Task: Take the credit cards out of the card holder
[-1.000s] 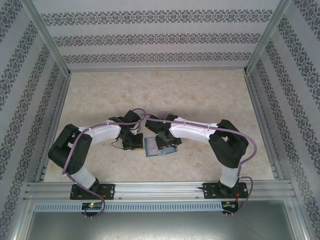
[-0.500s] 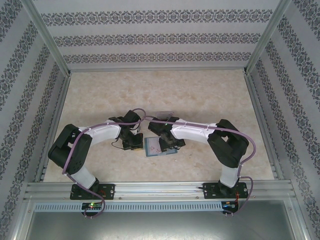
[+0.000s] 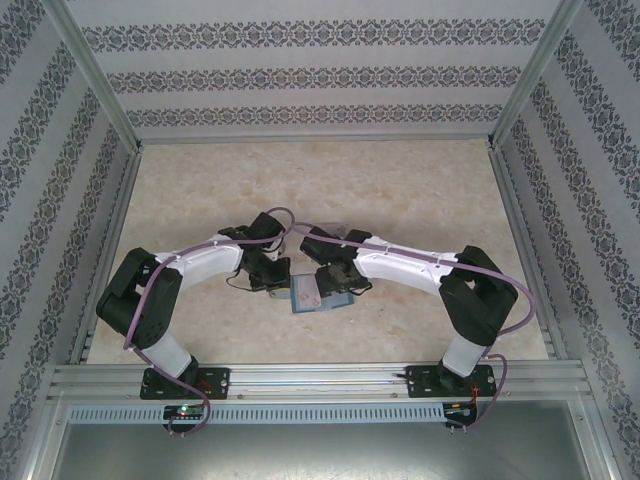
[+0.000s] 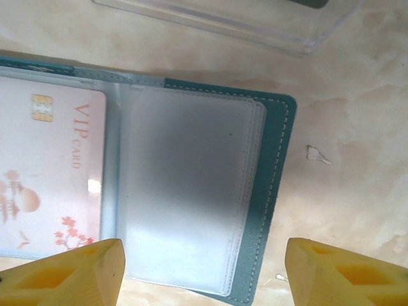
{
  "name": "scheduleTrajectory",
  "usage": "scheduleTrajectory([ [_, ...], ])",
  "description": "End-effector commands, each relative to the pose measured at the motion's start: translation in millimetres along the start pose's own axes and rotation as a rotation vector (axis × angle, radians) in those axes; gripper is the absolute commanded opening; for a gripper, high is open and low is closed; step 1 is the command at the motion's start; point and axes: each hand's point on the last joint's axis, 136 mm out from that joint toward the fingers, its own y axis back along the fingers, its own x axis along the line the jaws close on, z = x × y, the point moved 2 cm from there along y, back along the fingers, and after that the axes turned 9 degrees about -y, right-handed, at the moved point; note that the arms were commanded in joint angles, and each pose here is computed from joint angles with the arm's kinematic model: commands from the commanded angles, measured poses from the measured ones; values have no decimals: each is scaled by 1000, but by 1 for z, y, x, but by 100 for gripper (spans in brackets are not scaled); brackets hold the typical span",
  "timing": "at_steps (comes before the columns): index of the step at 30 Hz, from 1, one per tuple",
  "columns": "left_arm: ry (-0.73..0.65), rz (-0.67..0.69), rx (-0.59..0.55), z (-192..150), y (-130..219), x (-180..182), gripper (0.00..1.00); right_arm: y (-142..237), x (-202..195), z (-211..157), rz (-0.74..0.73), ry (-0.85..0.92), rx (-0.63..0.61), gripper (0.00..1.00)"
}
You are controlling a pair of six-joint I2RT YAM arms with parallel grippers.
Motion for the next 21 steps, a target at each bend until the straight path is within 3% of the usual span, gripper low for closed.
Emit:
scheduleTrajectory([
  [1,-31,-15,4,-1,8,-11,1,11,8,4,77,-17,-9,67],
  [6,-38,-44,11,3,4,-20,1,12,22,5,179,-47,9,60],
  [16,-51,-49,34,3,-9,-29,0,-2,46,3,396,-132,84,34],
  [21,-51,-48,51,3,-16,-29,0,-11,50,3,424,-150,110,32],
])
